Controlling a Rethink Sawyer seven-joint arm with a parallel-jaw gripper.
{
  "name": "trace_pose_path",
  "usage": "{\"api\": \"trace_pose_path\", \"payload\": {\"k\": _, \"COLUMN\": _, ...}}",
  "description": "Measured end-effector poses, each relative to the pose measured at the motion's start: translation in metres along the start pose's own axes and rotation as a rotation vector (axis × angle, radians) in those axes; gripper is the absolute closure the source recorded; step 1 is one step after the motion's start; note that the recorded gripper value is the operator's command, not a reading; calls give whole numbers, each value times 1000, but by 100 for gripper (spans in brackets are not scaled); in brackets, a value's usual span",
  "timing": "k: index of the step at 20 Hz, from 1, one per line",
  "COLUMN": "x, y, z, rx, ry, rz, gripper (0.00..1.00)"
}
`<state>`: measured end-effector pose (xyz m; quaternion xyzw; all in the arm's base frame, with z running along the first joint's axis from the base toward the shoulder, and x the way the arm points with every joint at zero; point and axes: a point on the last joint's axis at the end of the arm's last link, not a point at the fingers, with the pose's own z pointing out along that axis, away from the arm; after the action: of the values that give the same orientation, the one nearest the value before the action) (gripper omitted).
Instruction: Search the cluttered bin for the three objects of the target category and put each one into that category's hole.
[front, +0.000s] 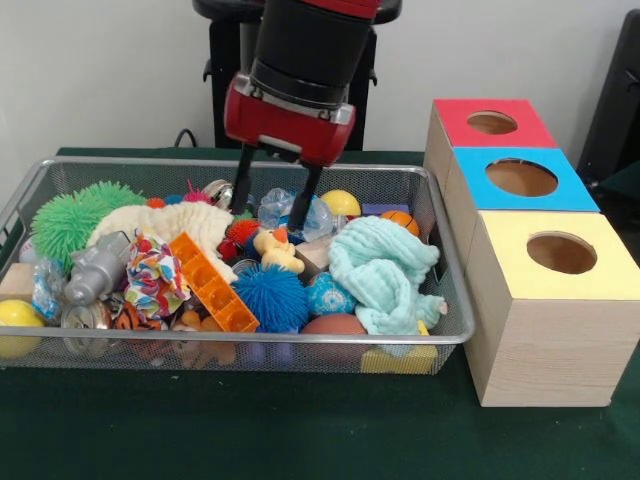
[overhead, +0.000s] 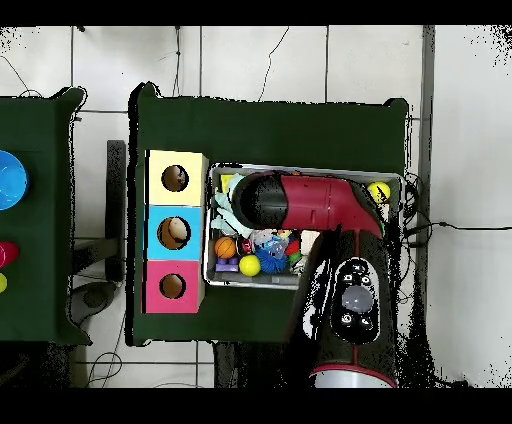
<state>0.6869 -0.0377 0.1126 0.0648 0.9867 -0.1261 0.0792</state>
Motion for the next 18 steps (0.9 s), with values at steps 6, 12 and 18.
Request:
{"api": "trace_pose_path", "payload": {"k": 6, "x": -31, "y": -28, "z": -3, "rx": 25, "ry": -60, "rz": -22, "gripper": 0}}
{"api": "trace_pose_path", "payload": {"k": 12, "x": -58, "y": -57, "z": -6, "rx": 40, "ry": -99, "rz": -24, "gripper": 0}}
{"api": "trace_pose_path", "payload": {"k": 18, "x": -71, "y": -81, "z": -7, "rx": 53, "ry": -130, "rz": -25, "gripper": 0}}
